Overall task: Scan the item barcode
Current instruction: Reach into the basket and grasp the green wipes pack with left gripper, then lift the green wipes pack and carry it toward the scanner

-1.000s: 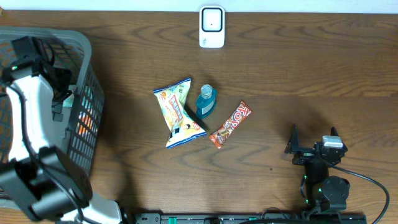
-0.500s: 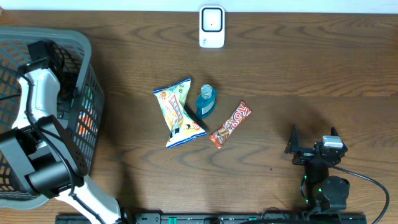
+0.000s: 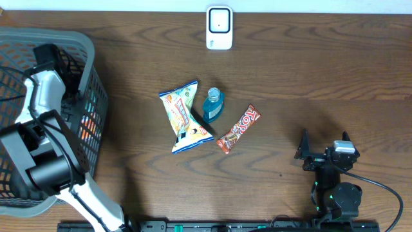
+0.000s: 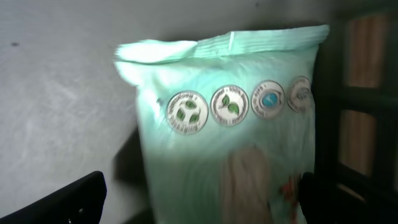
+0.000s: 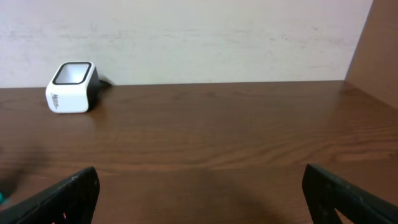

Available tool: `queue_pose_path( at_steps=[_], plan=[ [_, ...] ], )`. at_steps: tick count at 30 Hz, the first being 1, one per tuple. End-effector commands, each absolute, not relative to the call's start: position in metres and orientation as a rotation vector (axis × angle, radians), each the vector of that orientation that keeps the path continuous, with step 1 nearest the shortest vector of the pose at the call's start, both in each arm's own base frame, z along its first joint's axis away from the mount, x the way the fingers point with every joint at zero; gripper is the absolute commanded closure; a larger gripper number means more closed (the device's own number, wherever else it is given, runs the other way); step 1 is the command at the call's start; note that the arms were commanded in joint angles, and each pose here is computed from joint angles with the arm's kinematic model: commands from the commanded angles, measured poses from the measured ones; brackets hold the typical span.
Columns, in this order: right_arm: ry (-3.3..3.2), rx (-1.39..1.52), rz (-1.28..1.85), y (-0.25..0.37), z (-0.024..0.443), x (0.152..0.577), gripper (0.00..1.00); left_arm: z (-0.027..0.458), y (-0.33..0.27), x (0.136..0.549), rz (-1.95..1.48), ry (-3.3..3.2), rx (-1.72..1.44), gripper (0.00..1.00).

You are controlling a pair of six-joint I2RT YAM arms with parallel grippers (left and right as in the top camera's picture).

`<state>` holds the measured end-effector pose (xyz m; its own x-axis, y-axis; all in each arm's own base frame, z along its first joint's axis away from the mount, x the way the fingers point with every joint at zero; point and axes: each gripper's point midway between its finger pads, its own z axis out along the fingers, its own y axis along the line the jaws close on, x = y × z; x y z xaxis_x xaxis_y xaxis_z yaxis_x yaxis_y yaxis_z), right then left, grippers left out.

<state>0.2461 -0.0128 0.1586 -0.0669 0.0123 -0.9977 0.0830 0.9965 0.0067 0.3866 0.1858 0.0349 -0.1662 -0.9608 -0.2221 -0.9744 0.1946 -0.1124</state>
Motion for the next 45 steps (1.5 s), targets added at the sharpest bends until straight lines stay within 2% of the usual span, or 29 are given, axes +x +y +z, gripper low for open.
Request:
queue_pose_path(
  at_steps=[1,5,12,15,19,23,27,31,36,38,45],
  plan=[
    [1.64,0.054,-0.057,-0.01,0.158,0.246,0.01,0.014,0.181,0.385,0.069,2.353,-1.791,0.02],
    [1.64,0.054,-0.057,-0.01,0.158,0.246,0.01,0.007,0.176,0.381,0.071,2.494,-1.654,0.02],
    [1.64,0.054,-0.057,-0.01,0.158,0.246,0.01,0.01,0.179,0.368,0.093,2.605,-1.555,0.57],
    [1.64,0.054,-0.057,-0.01,0.158,0.246,0.01,0.019,0.186,0.359,0.097,2.596,-1.583,0.66],
    [1.64,0.054,-0.057,-0.01,0.158,0.246,0.01,0.039,0.202,0.348,0.096,2.53,-1.631,0.7],
    [1.64,0.054,-0.057,-0.01,0.158,0.246,0.01,0.081,0.227,0.336,0.099,2.424,-1.623,0.74],
    [1.64,0.054,-0.057,-0.01,0.158,0.246,0.01,0.146,0.246,0.32,0.07,2.233,-1.621,0.77],
    [1.64,0.054,-0.057,-0.01,0.158,0.246,0.01,0.216,0.235,0.314,-0.066,2.073,-1.517,0.77],
    [1.64,0.054,-0.057,-0.01,0.158,0.246,0.01,0.293,0.184,0.323,-0.335,1.955,-1.27,0.78],
    [1.64,0.054,-0.057,-0.01,0.158,0.246,0.01,0.332,0.143,0.327,-0.512,1.91,-1.122,0.78],
    [1.64,0.054,-0.057,-0.01,0.158,0.246,0.01,0.383,0.023,0.329,-0.795,1.949,-0.754,0.79]
  ],
)
